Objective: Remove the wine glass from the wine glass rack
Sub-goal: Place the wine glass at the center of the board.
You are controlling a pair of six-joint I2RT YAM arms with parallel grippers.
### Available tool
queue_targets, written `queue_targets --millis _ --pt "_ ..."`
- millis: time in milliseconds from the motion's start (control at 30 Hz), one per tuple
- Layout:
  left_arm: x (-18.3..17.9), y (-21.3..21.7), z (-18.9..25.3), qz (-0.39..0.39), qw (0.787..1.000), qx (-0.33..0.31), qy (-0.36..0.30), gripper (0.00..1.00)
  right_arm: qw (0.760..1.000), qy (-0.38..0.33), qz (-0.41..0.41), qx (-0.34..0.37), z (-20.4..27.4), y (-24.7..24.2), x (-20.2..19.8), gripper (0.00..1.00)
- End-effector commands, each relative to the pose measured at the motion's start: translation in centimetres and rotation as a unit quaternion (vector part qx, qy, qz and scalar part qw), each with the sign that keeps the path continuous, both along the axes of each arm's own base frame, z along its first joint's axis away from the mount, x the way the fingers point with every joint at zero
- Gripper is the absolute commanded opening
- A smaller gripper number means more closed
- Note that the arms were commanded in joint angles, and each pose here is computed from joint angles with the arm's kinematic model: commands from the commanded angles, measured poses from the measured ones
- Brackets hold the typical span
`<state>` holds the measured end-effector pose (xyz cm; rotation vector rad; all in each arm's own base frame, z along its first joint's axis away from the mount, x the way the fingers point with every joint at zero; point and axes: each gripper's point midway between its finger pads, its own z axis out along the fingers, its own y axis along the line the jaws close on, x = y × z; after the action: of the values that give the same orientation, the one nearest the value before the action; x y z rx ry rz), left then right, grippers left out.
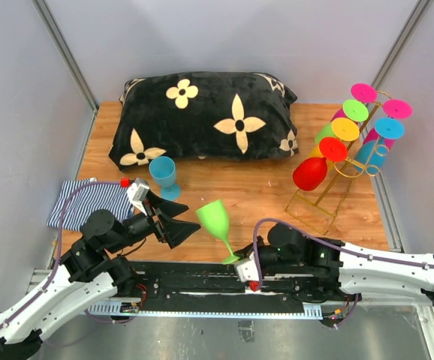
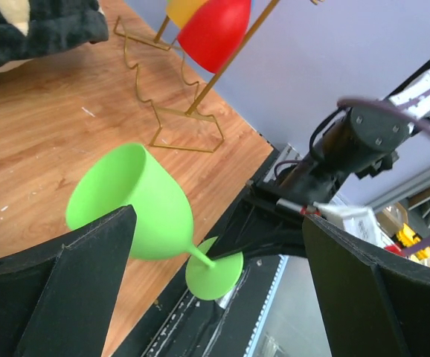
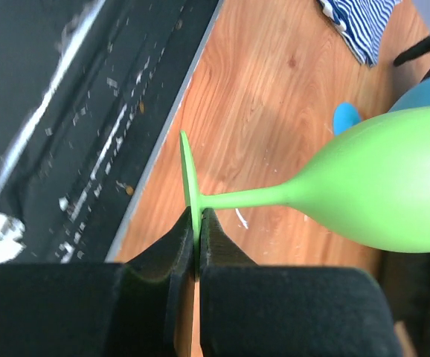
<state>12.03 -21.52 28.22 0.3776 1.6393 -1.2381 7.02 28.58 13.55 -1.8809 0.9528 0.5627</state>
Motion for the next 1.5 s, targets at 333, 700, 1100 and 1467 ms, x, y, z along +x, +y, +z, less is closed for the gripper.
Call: queue_targets --millis 333,700,1100,1467 --pt "-0.5 -2.4 -0.2 -0.053 0.998 -0.026 0.007 1.00 0.966 -0.233 0.103 0.036 0.8 0.4 -0.1 0.01" --pt "-1.9 -3.6 -0.9 -0.115 0.993 -0.004 0.012 0.80 0.968 -0.222 0.108 0.034 0.5 0.3 -0.6 0.01" --pt "-5.5 -3.9 -2.9 -0.230 0.970 0.071 0.014 0.18 0.970 -0.215 0.107 0.030 1.1 -0.1 -0.7 0.01" --pt "-1.2 -2.9 -3.0 -0.104 0.987 0.118 0.028 0.00 0.983 -0.143 0.094 0.066 1.8 -0.8 -2.3 0.39"
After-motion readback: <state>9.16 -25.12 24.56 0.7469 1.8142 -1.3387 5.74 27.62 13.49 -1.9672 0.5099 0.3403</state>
